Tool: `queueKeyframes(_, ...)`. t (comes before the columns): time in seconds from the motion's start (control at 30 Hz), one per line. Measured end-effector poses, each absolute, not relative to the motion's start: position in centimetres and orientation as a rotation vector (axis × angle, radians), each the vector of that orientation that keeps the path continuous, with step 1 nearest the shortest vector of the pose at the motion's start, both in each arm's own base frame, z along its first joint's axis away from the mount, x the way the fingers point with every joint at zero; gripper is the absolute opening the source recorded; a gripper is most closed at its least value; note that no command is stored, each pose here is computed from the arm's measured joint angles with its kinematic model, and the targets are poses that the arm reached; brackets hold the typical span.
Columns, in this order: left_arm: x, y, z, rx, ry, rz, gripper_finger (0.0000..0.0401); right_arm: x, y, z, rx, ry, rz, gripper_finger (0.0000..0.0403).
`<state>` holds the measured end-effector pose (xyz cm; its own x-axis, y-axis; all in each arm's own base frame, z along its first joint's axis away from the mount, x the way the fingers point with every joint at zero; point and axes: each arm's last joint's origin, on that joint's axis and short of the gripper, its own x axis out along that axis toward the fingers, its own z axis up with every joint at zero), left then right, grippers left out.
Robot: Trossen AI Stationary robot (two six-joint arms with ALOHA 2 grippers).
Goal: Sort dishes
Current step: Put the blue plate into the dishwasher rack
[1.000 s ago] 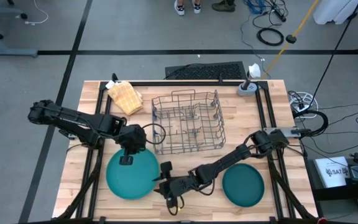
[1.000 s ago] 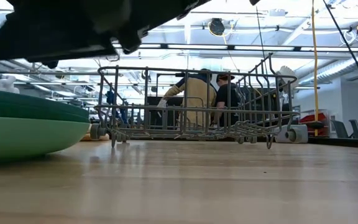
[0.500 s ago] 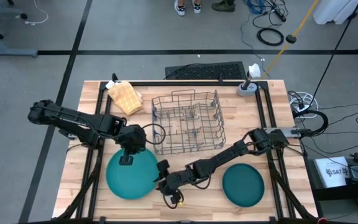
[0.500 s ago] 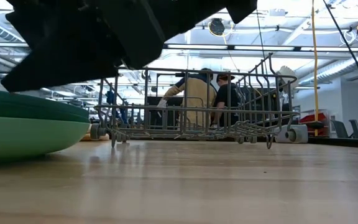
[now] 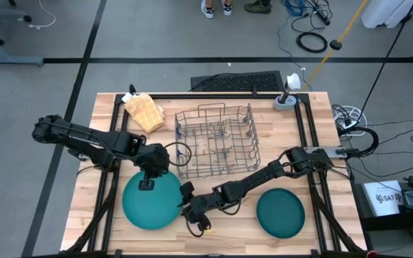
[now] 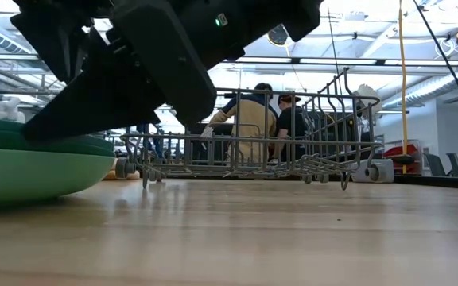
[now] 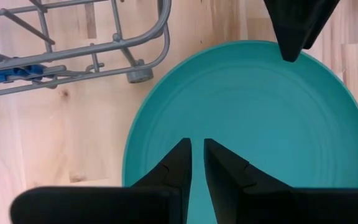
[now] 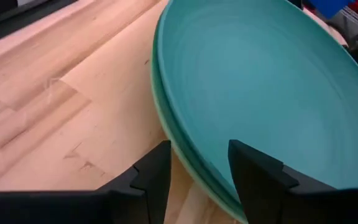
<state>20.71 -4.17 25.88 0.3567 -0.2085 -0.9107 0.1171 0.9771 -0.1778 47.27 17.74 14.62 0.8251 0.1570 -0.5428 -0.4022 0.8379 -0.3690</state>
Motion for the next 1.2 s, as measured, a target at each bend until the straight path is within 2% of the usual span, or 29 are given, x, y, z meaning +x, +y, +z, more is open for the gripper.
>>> queueKeyframes(0.13,20.7,-4.2,25.9,-0.087,1.188,-0.211,0.0052,47.2,17.8,14.6,-0.493,0.527,0.337,0.0122)
queueKeyframes(0.4,20.7,-4.2,25.9,-0.084,1.187,-0.208,0.0052,47.2,17.7,14.5,-0.512,0.536,0.343,0.0041)
queueKeyframes(0.5,20.7,-4.2,25.9,-0.084,1.187,-0.207,0.0052,47.3,17.8,14.8,-0.511,0.504,0.344,0.0024)
queueKeyframes(0.67,20.7,-4.1,25.9,-0.082,1.186,-0.205,0.0052,47.5,17.9,15.2,-0.515,0.462,0.339,0.0031)
queueKeyframes(0.9,20.7,-4.1,25.9,-0.082,1.185,-0.205,0.0052,48.1,17.6,13.2,-0.493,0.465,0.341,0.0055)
queueKeyframes(1.2,20.7,-4.1,25.9,-0.082,1.188,-0.204,0.0052,47.7,18.2,12.3,-0.381,0.534,0.327,0.0039)
